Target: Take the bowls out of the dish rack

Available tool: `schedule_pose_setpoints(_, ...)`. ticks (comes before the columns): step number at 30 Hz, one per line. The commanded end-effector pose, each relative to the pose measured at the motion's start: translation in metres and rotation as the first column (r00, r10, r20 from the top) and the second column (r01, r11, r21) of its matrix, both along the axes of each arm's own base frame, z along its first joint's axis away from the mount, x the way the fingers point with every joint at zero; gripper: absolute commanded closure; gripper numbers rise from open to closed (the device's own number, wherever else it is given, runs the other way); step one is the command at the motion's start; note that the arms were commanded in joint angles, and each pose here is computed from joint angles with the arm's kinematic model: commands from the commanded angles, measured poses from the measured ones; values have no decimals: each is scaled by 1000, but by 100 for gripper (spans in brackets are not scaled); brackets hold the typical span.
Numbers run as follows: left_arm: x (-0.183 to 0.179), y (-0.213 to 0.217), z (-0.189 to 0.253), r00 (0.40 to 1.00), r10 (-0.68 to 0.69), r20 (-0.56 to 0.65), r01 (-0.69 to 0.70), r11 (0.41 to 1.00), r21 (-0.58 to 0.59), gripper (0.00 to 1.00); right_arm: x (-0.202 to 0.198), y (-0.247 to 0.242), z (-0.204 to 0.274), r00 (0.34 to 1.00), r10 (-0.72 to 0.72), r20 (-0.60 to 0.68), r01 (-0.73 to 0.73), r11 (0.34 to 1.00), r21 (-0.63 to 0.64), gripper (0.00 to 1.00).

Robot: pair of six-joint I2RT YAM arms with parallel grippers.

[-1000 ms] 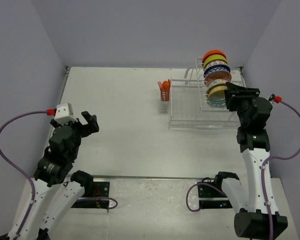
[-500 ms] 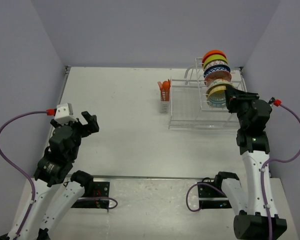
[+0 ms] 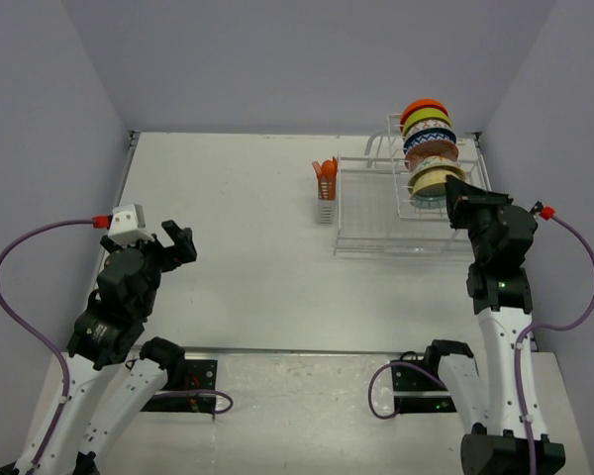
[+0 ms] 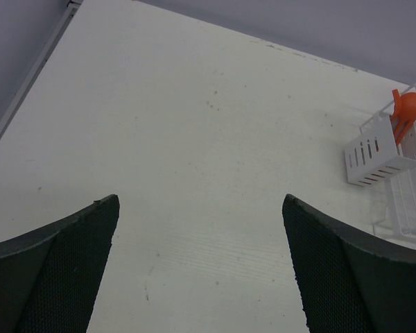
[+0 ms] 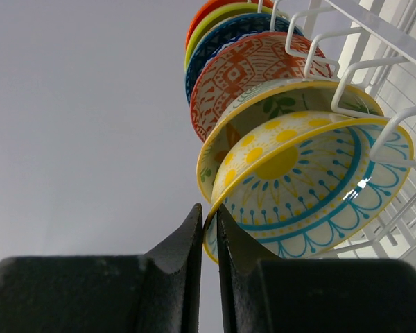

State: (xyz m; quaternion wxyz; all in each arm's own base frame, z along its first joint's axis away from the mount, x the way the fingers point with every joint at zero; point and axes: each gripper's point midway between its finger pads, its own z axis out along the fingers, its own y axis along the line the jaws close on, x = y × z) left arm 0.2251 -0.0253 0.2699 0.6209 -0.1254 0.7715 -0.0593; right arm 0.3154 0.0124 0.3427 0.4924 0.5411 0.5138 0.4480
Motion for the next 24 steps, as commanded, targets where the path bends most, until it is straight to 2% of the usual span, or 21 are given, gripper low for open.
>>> schedule_pose_setpoints(1, 4, -2, 5, 1000, -6, 28, 6, 1000, -8, 0, -2, -9, 1, 999, -51, 7, 51, 998, 26, 95)
schedule_pose_setpoints(4, 4, -2, 4, 1000, -6, 26, 6, 1000, -8, 0, -6, -9, 7, 998, -53, 26, 52, 998, 41, 100)
schedule_pose_setpoints(14, 4, -3, 5, 999, -14, 30, 14, 1000, -6, 0, -18, -15, 27, 992, -104, 75, 98, 992, 83, 100)
schedule_pose_setpoints(24, 5, -3, 3, 1000, -16, 22, 16, 1000, -4, 0, -25, -11, 49, 988, -87, 126, 73, 992, 107, 100)
